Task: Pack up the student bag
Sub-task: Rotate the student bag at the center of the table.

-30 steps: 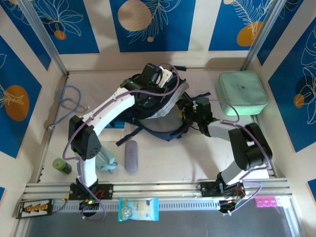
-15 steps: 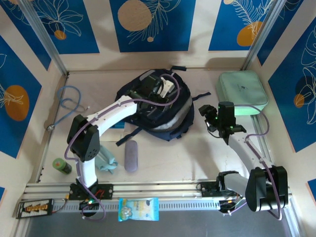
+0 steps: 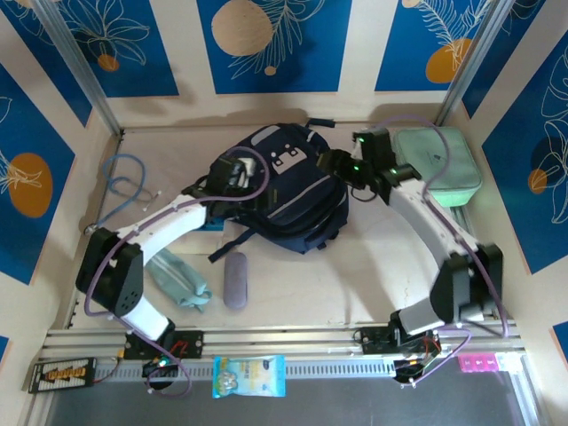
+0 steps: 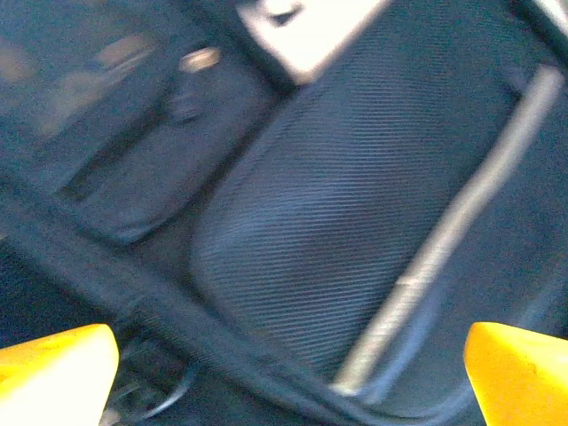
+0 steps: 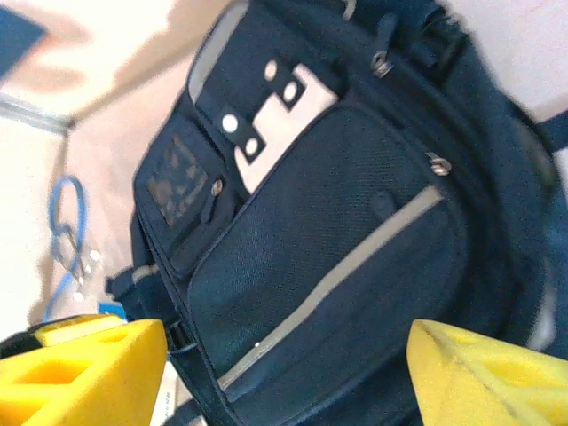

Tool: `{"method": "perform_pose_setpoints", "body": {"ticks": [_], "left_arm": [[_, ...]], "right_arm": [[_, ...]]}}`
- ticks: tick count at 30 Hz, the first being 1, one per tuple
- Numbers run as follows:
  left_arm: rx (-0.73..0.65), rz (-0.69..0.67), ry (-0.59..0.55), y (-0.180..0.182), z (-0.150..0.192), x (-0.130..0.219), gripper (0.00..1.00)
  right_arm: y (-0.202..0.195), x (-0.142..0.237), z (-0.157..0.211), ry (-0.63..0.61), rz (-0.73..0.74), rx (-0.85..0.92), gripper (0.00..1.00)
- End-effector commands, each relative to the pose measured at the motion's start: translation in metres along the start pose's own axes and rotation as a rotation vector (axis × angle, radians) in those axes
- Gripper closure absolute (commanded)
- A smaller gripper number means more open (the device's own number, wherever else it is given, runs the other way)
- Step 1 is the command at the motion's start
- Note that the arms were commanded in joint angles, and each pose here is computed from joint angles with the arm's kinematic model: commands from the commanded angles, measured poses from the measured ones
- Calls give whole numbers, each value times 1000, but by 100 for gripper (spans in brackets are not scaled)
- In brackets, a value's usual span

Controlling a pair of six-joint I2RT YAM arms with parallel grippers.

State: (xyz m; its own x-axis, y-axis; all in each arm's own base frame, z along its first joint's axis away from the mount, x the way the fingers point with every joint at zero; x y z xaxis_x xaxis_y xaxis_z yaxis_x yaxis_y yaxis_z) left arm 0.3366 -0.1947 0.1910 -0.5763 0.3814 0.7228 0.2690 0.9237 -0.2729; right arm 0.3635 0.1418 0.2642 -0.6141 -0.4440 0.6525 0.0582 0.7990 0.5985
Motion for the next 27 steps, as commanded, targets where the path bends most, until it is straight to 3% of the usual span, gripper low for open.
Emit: {"method": "perform_pose_setpoints", "body": {"ticks": [1,4,8,12,18,22,27], "left_arm": [[153,-50,11,20,10,-2,0],[237,-108,54,39,19,-11,0],[312,-32,61,43,18,-36,8],[311,8,67,39,5,-59,11],[244,95,65,20,-14,-79,16],[190,235,57,-8,-24,-87,16],[157,292,89,-26,-26,-103,16]], "right_arm": [[7,-36,6,136,37,70,28],[18,-72,3,207,12,81,28],[12,-108,4,237,60,67,28],[-23,-124,14,238,242,-17,28],[-79,-110,56,279,362,-171,28],[-109,-93,79,281,415,-257,28],[-118,-74,75,234,395,-283,28]]}}
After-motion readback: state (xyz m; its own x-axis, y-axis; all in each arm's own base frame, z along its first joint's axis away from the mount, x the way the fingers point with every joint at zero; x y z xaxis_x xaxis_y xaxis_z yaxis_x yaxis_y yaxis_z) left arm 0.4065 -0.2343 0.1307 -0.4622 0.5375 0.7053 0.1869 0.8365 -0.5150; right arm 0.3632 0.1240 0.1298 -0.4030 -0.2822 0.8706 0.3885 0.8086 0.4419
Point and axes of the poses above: each hand's point on the last joint's axis, 136 mm out from that joint toward the fingers, its own x axis back along the fingers, its own y axis along the line the jaws close on, z = x × y, the point moved 7 cm from there along x, back along the fingers, and after that the axes turned 4 degrees about -x, right-handed, at the moved point
